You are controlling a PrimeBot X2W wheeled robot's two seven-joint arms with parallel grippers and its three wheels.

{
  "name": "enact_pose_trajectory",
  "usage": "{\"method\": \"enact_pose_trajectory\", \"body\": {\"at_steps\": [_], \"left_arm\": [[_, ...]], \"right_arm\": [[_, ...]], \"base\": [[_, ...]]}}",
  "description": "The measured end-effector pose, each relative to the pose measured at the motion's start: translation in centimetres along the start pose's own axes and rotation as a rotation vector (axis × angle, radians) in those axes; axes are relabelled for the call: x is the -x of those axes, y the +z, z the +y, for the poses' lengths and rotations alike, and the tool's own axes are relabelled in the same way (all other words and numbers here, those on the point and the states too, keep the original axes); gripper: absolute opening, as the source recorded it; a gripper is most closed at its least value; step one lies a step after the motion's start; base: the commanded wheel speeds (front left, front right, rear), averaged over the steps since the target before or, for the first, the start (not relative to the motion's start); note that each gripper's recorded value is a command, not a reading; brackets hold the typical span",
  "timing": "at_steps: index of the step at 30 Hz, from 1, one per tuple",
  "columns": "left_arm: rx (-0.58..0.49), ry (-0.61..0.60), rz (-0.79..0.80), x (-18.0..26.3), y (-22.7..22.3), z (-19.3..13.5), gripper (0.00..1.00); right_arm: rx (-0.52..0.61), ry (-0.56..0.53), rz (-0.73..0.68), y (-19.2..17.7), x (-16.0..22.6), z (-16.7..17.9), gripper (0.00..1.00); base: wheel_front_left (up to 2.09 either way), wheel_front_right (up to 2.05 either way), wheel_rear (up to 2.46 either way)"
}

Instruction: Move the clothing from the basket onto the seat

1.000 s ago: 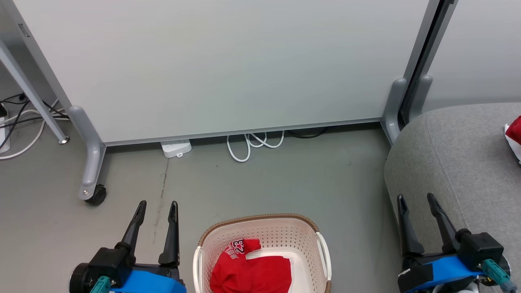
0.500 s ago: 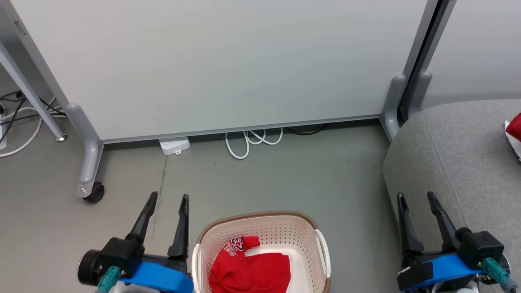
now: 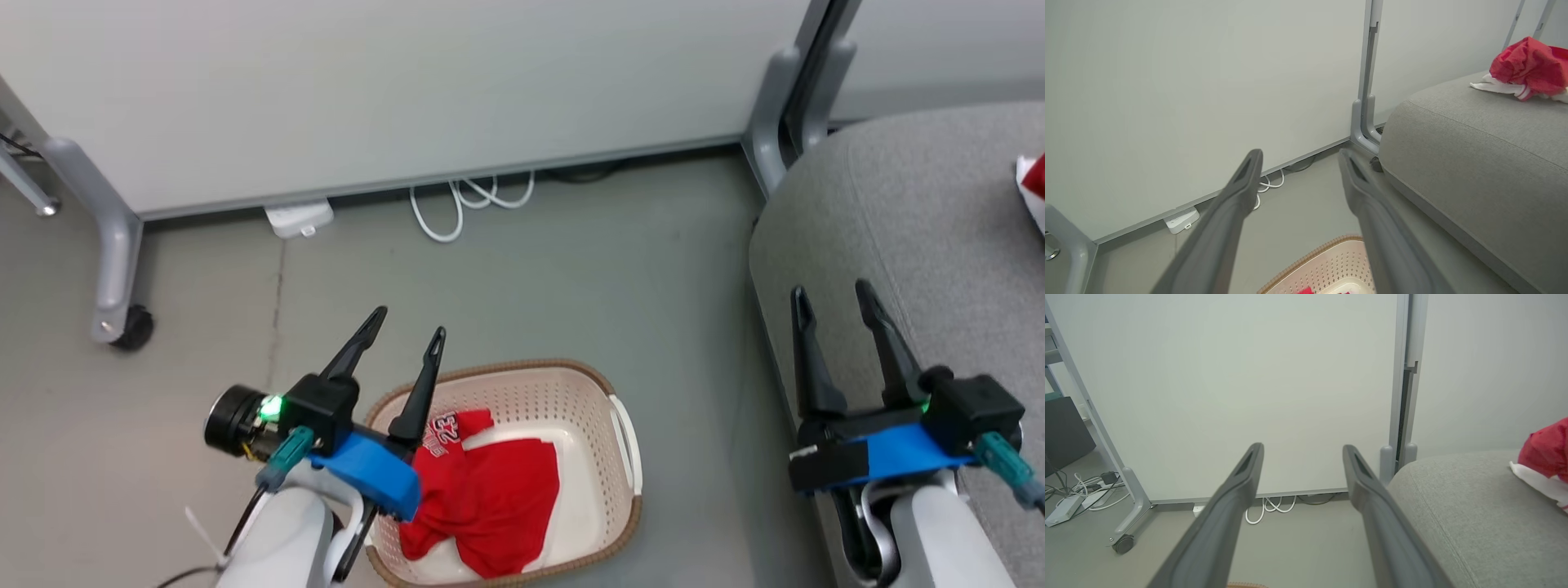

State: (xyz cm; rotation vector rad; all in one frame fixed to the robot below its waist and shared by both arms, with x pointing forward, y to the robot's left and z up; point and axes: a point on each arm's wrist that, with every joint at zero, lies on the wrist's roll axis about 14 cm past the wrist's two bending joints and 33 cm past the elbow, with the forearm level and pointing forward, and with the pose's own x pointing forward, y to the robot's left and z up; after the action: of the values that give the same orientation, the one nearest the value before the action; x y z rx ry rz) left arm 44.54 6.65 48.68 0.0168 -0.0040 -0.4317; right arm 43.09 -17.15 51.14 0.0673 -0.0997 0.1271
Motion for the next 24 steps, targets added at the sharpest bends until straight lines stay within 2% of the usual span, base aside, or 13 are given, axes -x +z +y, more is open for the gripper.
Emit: {"method": "enact_pose_trajectory", "body": {"at_steps": [10,24], "left_arm": [[-0.078,-0.249,0.203,-4.6,-8.1,-3.8,1.0],[-0.162,-0.522,0.519,-5.1,-22.1,-6.2,1.0]], "right_arm": [[0.017,-0.022,-0.004,-1.3,-4.4,-2.1,1.0],[0.038,-0.038,0.057,-6.7,-8.8,-4.2,1.0]], "base": [[0.0,0.0,0.0],[0.0,0.0,0.0]]}}
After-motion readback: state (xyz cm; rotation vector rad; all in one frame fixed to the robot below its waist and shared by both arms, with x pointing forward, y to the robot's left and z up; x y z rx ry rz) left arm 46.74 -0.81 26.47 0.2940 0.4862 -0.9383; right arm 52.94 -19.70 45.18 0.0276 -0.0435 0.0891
